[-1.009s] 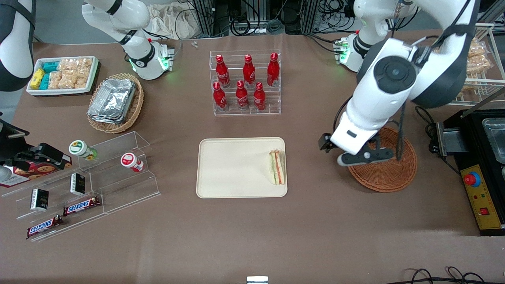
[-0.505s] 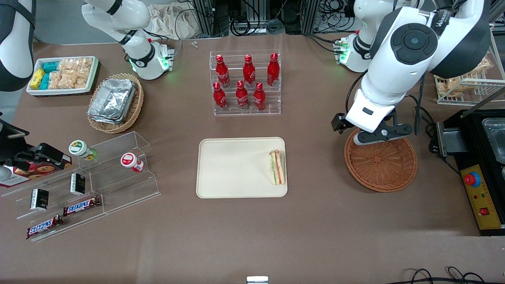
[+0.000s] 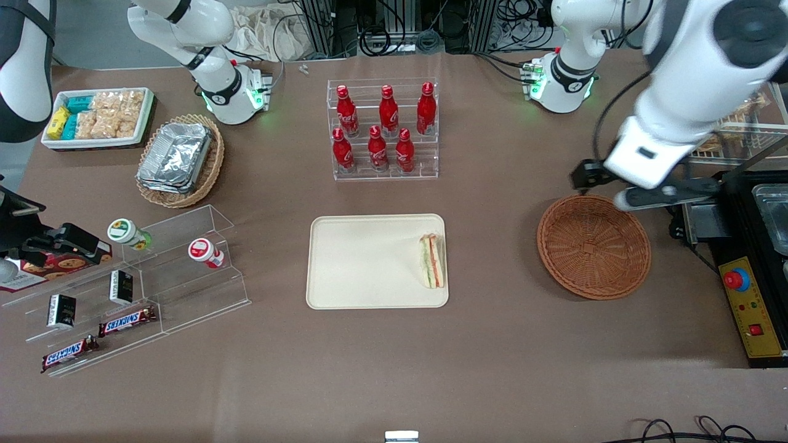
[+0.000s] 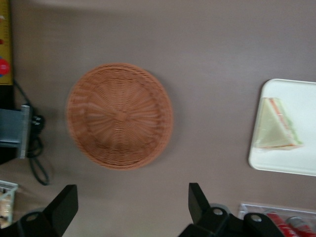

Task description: Place sandwich from basket to tray

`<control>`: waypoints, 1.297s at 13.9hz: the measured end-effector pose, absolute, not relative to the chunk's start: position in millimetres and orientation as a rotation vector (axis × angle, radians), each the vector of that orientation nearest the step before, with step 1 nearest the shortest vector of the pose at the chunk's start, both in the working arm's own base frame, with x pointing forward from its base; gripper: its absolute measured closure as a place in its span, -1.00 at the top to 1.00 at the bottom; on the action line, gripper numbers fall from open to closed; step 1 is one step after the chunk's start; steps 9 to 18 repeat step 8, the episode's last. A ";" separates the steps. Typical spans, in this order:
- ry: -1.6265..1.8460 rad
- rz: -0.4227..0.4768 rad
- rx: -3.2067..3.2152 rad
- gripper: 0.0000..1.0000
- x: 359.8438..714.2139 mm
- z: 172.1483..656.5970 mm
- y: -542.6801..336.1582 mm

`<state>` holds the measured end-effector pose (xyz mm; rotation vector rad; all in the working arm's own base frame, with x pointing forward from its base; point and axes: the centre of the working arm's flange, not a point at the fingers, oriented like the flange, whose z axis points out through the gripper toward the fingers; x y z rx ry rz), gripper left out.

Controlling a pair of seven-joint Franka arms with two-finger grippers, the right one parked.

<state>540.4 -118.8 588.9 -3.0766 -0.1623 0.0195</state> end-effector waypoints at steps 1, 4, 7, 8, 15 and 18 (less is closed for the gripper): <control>-0.153 0.026 -3.082 0.98 539.3 589.4 -95.6; -0.120 0.023 -3.106 0.99 544.6 590.7 -54.2; -0.200 0.026 -3.188 0.99 566.5 587.5 -38.4; -0.240 0.035 -3.219 0.99 577.1 583.0 -29.6; -0.240 0.035 -3.219 0.99 577.1 583.0 -29.6; -0.240 0.035 -3.219 0.99 577.1 583.0 -29.6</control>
